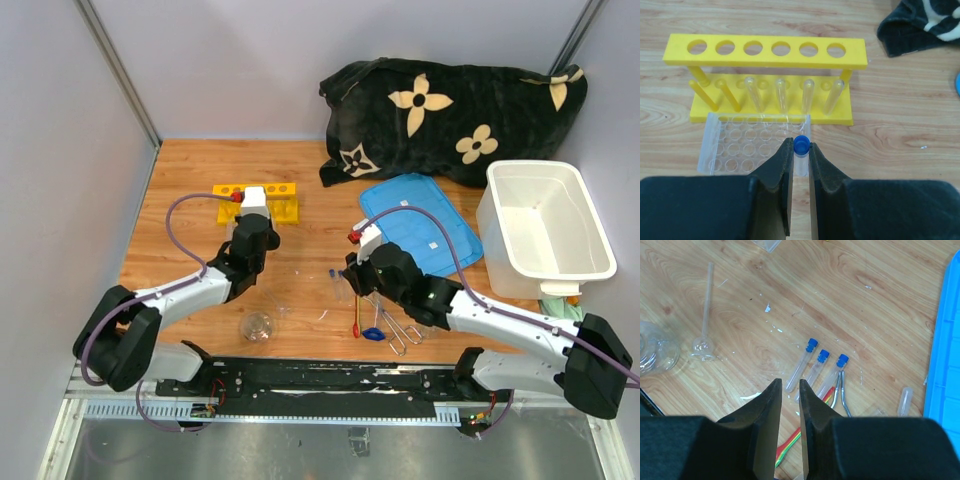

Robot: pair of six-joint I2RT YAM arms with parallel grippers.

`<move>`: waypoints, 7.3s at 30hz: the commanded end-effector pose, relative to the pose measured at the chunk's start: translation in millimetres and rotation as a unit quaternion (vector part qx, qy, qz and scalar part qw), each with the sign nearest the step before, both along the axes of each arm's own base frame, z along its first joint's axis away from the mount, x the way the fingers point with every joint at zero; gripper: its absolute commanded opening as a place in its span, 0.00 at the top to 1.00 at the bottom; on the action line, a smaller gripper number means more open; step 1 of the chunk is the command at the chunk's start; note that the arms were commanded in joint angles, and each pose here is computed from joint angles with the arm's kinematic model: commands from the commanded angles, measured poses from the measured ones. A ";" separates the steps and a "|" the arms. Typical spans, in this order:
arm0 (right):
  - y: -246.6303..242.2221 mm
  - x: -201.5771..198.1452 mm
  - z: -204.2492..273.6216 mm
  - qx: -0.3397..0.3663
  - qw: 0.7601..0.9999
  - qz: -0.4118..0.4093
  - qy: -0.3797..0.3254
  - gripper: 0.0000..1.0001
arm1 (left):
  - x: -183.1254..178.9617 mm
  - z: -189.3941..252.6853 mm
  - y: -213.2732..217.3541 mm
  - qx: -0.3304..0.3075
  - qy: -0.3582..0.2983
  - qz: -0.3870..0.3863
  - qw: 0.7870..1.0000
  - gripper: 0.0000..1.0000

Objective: Organize the chemistry lab equipment
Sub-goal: Insert the test tube into the slot of the test tube rack, then pick up the test tube at the center of the board.

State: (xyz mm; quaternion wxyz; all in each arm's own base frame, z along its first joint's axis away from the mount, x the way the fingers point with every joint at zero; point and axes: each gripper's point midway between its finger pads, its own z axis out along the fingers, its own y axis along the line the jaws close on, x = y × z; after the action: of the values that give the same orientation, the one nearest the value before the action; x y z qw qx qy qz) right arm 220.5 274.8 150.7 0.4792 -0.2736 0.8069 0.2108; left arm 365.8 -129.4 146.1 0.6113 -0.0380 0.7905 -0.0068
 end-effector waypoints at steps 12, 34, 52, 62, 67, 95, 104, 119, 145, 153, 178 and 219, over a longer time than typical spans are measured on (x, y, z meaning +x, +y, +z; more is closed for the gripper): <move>-4.9 16.9 -5.2 0.006 1.000 0.002 0.009 0.79 | 27.1 20.6 14.0 -0.025 -0.045 0.023 0.998 1.00; -5.7 27.1 -13.2 0.006 1.000 0.001 0.024 0.79 | 35.6 -1.7 7.7 -0.026 -0.027 0.015 0.999 1.00; -6.7 31.1 -21.7 0.003 0.999 -0.001 0.035 0.79 | 36.6 -12.7 11.6 -0.014 -0.028 0.018 0.999 1.00; -7.0 34.2 -24.7 0.003 0.999 -0.003 0.039 0.79 | 35.8 -21.8 9.8 -0.013 -0.020 0.013 1.000 1.00; -8.5 35.7 -25.4 0.003 0.999 -0.006 0.040 0.79 | 32.3 -23.5 9.7 -0.016 -0.016 0.010 1.000 1.00; -11.3 37.6 -27.0 0.010 0.999 -0.011 0.046 0.79 | 19.3 -32.3 15.6 -0.027 -0.007 0.014 1.000 1.00; -10.6 39.4 -29.7 0.010 0.999 -0.010 0.051 0.79 | 20.1 -33.8 14.3 -0.025 -0.006 0.011 1.000 1.00; -10.2 39.7 -27.2 0.013 0.999 -0.009 0.051 0.79 | 16.4 -25.7 14.0 -0.041 -0.009 0.012 0.999 0.50; -18.7 14.3 -3.5 -0.064 0.981 -0.019 0.183 0.73 | -94.6 109.5 -23.8 -0.252 0.041 -0.146 0.956 0.07; -9.9 2.8 -47.2 -0.093 0.964 -0.030 0.248 0.72 | -123.0 107.6 -34.5 -0.282 0.080 -0.187 0.938 0.07; 33.6 -4.7 -109.0 -0.155 0.952 -0.019 0.262 0.75 | -139.5 88.7 -28.1 -0.281 0.127 -0.171 0.936 0.18; 17.0 20.5 -134.1 -0.200 0.945 -0.054 0.254 0.78 | -132.6 84.8 -33.5 -0.280 0.136 -0.173 0.934 0.18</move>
State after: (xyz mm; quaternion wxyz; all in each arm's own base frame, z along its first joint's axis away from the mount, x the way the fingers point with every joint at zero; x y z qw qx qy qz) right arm 233.4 296.0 24.1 0.2070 -0.2560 0.9393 0.0969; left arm 228.2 -159.9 210.5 0.4327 -0.0738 0.8423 -0.3127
